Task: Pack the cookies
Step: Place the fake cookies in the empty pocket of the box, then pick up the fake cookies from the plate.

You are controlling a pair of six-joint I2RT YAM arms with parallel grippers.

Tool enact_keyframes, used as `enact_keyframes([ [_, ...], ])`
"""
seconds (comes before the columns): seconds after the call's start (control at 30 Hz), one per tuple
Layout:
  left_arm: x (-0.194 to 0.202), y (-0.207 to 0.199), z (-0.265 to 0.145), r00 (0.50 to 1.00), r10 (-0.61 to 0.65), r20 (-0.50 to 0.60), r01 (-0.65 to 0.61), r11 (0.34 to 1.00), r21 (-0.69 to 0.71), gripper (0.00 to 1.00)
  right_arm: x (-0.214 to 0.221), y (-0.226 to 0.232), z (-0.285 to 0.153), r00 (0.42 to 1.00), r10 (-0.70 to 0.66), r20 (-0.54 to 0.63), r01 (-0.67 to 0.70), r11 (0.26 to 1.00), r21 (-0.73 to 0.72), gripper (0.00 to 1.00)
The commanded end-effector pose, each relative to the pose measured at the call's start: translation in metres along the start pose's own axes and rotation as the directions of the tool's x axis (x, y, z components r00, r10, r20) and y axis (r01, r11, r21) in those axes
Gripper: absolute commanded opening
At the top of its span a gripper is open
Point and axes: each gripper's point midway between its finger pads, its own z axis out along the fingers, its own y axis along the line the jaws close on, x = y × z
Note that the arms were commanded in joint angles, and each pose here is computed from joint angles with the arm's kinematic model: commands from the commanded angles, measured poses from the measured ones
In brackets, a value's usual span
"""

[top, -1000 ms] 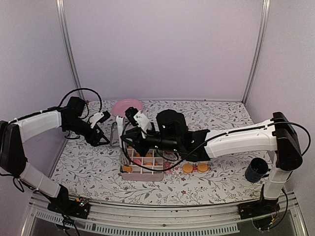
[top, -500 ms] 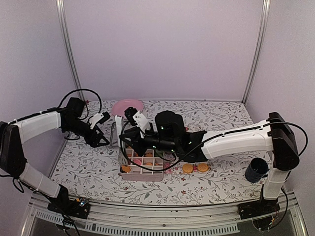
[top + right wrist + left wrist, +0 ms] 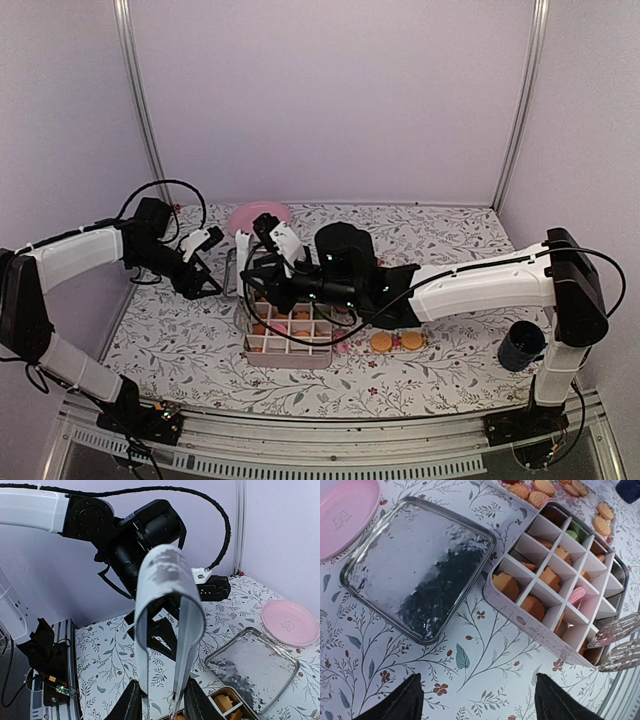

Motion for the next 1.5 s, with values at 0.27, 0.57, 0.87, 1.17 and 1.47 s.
enact_keyframes([
  [0.27,-0.005,0.000,-0.004,1.000,0.004,0.024,-0.005,1.000,0.005,0.77,-0.063,-0.038,-0.046,0.990,-0.018,0.139,-0.002,0.990,0.141,0.27],
  [0.57,-0.010,0.001,-0.005,0.999,0.010,0.038,-0.010,1.000,0.005,0.77,-0.023,-0.113,-0.148,0.999,0.030,0.027,-0.038,0.914,0.404,0.31],
  [0.87,-0.010,0.003,-0.003,0.999,0.008,0.038,-0.008,1.000,0.003,0.77,0.027,-0.173,-0.220,0.991,0.127,-0.040,-0.079,0.800,0.594,0.33],
  [1.17,-0.014,0.006,0.000,0.999,0.007,0.044,-0.007,1.000,0.008,0.77,0.047,-0.220,-0.215,0.988,0.145,-0.060,-0.074,0.767,0.638,0.36],
  [1.47,-0.014,0.010,0.001,0.999,0.013,0.034,-0.013,1.000,0.000,0.77,0.049,-0.243,-0.190,0.989,0.123,-0.087,-0.045,0.792,0.608,0.39],
])
